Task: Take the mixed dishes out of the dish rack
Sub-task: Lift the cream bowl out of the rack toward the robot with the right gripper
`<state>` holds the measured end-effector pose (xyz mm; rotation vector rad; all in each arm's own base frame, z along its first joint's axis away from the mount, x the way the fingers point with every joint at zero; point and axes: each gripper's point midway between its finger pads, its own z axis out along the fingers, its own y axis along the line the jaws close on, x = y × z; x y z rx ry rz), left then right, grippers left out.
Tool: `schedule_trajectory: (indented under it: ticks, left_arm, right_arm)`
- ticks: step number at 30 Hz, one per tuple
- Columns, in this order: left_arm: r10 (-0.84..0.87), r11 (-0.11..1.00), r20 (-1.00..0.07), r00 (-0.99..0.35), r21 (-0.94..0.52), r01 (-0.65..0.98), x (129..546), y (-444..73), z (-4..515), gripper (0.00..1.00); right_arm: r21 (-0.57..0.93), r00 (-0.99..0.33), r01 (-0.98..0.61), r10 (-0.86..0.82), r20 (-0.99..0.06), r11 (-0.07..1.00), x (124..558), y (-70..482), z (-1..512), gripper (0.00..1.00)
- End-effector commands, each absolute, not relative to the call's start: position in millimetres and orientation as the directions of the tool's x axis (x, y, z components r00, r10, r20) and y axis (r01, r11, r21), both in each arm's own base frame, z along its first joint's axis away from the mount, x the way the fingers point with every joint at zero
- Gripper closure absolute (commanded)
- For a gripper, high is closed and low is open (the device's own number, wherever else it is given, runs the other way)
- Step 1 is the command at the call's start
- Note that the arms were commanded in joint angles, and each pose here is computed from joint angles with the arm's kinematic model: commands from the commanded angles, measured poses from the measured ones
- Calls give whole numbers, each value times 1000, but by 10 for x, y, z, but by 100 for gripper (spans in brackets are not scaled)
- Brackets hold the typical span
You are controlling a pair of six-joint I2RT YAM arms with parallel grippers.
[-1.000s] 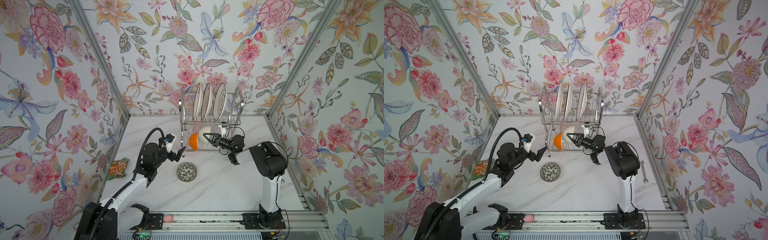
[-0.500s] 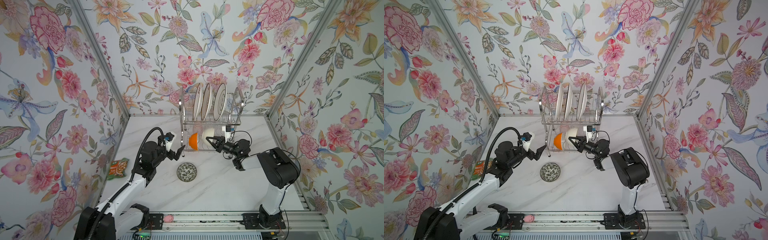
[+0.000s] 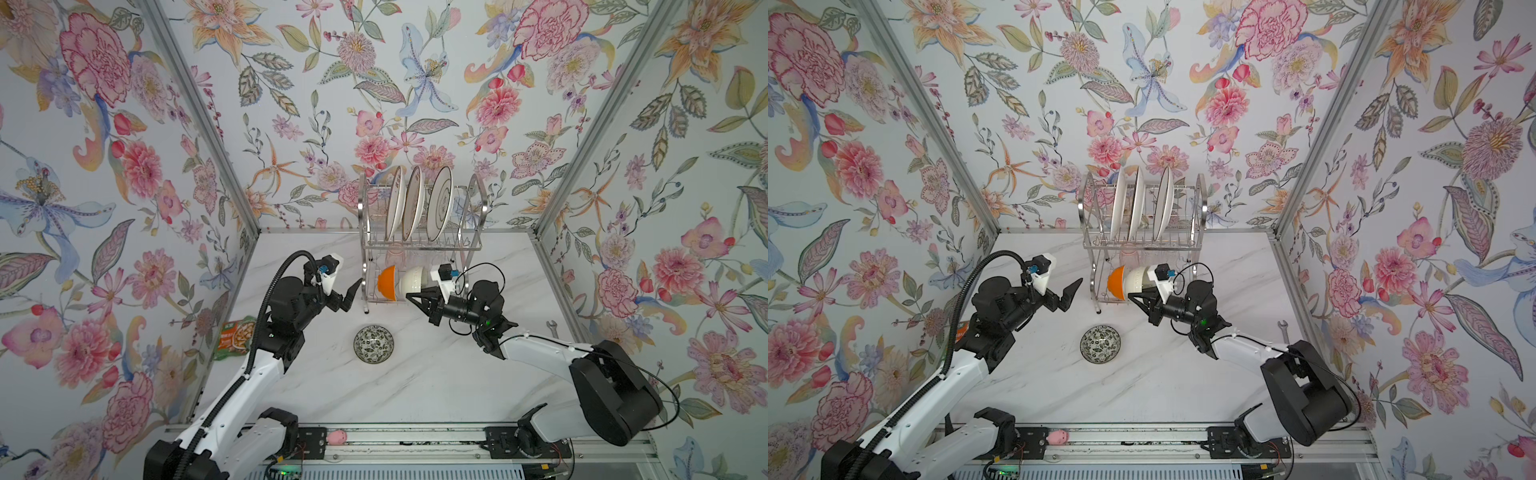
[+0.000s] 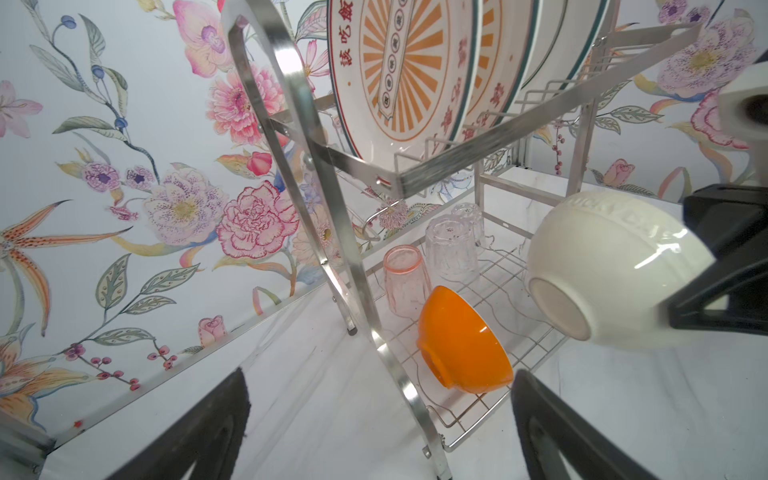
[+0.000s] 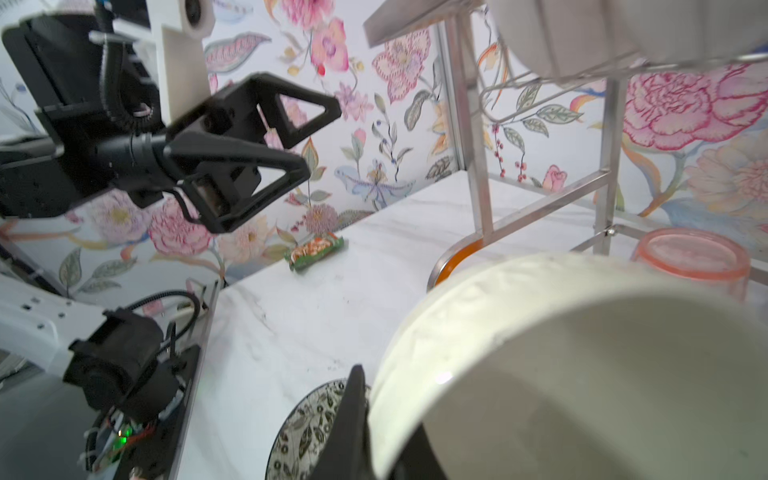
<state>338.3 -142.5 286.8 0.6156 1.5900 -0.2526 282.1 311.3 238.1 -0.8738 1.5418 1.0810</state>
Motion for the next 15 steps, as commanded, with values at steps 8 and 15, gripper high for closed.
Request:
schedule_trajectory:
  ticks: [8,15]
  left_arm:
    - [194,902,-979,-65,152,405,3606,-963,2902,1]
    - [183,933,-975,-128,131,335,3739,-731,2755,1]
  right_arm:
    - [-162,22,-966,-559,-829,203,2372,3256,2063,100]
    - [-223,122,-974,-722,-681,46,2153,3421,1828,100]
